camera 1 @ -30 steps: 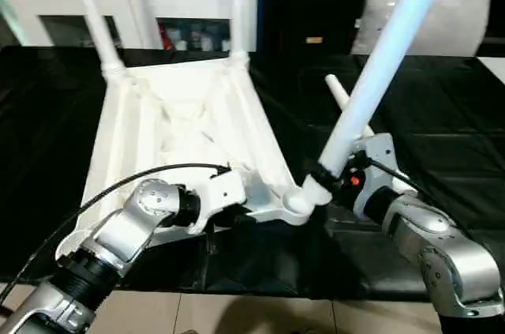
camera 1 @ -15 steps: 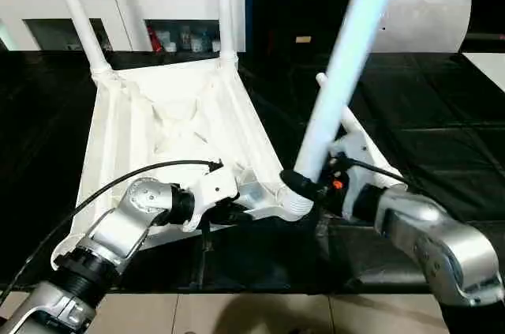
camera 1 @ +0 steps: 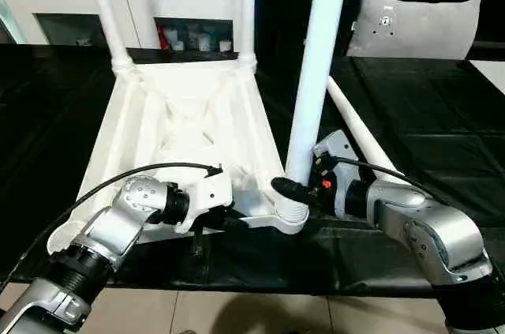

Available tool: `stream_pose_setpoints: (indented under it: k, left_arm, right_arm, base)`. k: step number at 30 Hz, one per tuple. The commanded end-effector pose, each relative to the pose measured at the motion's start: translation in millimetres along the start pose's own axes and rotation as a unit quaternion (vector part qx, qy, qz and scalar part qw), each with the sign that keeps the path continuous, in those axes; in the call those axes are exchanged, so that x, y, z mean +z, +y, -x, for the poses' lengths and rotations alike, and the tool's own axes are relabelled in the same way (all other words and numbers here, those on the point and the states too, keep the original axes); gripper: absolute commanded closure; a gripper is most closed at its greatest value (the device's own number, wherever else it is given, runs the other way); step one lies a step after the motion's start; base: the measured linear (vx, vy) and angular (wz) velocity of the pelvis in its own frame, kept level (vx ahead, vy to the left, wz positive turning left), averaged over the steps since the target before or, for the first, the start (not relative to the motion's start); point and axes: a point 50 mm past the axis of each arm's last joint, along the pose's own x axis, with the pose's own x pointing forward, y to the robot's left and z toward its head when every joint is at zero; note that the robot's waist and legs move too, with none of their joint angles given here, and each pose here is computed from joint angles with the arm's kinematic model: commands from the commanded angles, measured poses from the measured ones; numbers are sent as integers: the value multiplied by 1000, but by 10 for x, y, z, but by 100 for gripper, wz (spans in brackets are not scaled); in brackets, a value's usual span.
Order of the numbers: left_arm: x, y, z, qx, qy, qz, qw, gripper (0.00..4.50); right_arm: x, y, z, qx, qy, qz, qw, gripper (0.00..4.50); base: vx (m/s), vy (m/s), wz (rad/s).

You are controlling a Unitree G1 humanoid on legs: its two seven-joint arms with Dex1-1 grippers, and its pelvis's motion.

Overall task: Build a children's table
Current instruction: Insert table leg to table base

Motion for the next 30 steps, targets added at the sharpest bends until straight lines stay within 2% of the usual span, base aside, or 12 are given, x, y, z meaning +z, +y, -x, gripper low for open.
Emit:
stream_pose_setpoints:
  k: [1,12,18,24,26,30]
  left_arm:
    - [103,8,-46,-22,-14,-31,999,450]
    - [153,101,-65,-17,-13,-52,998,450]
    - [154,128,-78,-13,-10,-50,999,450]
    - [113,153,-61,3,-5,-32,999,450]
    - [106,179,-56,17,-5,-22,1000,450]
    - [109,199,-57,24,-6,-17,1000,450]
  right_arm:
    - [-9,-23,9,-1,13,-1,1000,259]
    - [-71,3,5,16,18,-19,1000,259]
    - [-127,-82,17,5,-20,-69,997,259]
    - [-292,-102,87,11,-62,-139,988,259]
    - [-441,-94,108,4,-61,-142,988,259]
    - [-484,-80,116,1,-64,-132,989,259]
  base:
    - [0,0,0]
    - [0,0,0]
    - [0,0,0]
    - [0,0,0]
    - [0,0,0]
    - [0,0,0]
